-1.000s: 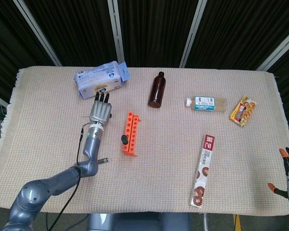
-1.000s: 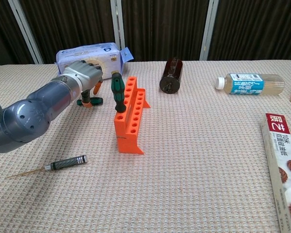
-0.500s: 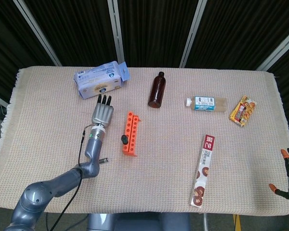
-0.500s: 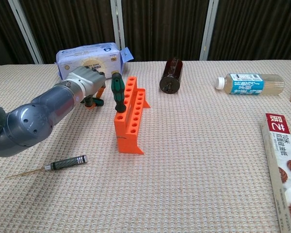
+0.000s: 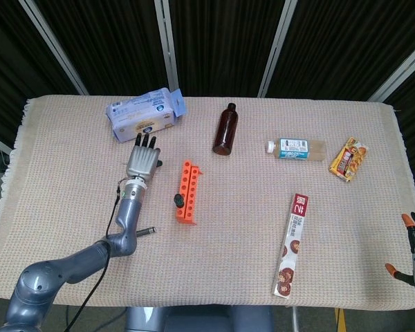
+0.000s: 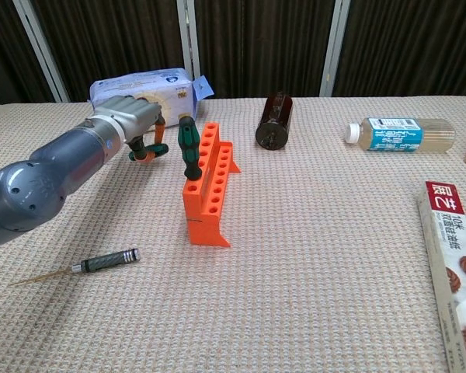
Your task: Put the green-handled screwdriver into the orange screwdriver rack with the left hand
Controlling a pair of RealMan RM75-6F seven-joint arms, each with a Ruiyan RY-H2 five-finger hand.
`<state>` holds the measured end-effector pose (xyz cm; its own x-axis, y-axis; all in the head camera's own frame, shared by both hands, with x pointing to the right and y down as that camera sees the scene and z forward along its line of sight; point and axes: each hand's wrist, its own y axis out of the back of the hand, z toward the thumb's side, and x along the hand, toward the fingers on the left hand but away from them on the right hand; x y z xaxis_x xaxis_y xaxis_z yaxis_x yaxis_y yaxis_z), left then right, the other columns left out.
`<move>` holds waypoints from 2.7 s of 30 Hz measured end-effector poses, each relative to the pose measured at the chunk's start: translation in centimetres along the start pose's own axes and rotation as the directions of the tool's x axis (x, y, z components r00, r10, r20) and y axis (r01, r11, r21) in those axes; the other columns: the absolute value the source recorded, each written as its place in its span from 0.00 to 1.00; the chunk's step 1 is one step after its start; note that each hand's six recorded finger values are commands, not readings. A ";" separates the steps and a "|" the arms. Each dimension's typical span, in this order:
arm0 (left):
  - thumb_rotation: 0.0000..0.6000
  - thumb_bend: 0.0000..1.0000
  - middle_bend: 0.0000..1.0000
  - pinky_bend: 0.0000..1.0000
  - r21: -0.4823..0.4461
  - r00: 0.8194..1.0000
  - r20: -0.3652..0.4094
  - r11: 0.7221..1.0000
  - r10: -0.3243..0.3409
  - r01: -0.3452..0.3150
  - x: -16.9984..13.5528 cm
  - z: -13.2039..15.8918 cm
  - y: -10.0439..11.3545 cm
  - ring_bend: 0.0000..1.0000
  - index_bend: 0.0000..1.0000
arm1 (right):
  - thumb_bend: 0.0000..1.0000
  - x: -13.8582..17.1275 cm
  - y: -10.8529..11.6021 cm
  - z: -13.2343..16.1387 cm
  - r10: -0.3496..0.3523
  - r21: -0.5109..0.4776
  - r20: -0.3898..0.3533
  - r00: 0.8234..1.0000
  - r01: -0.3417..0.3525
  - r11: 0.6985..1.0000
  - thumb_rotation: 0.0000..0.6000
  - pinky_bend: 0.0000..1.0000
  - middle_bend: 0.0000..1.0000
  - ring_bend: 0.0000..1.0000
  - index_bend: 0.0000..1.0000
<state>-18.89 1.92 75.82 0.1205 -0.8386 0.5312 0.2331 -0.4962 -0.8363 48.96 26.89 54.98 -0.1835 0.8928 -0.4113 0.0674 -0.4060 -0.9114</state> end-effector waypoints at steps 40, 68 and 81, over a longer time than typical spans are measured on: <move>1.00 0.54 0.15 0.02 -0.965 0.963 0.261 0.022 0.074 0.260 -6.2 -0.6 8.4 0.00 0.62 | 0.00 0.3 -0.1 -0.3 -0.008 -0.021 -0.001 1.000 0.008 1.000 1.00 0.03 0.00 0.00 0.00; 1.00 0.55 0.15 0.02 -0.952 0.951 0.294 0.124 0.099 0.282 -6.1 0.3 8.1 0.00 0.62 | 0.00 0.2 -0.3 -0.9 -0.004 -0.027 0.013 1.000 0.004 1.000 1.00 0.03 0.00 0.00 0.00; 1.00 0.55 0.15 0.02 -0.952 0.950 0.291 0.134 0.116 0.276 -6.3 -0.2 8.6 0.00 0.62 | 0.00 0.3 -0.3 -0.8 -0.003 -0.027 0.013 1.000 0.004 1.000 1.00 0.03 0.00 0.00 0.00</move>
<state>-17.86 2.87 65.31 0.4226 -0.7887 0.4466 -0.8541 -0.5114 -0.0949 49.67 27.42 55.15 -0.1967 0.8915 -0.4080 0.0934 -0.3972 -0.9130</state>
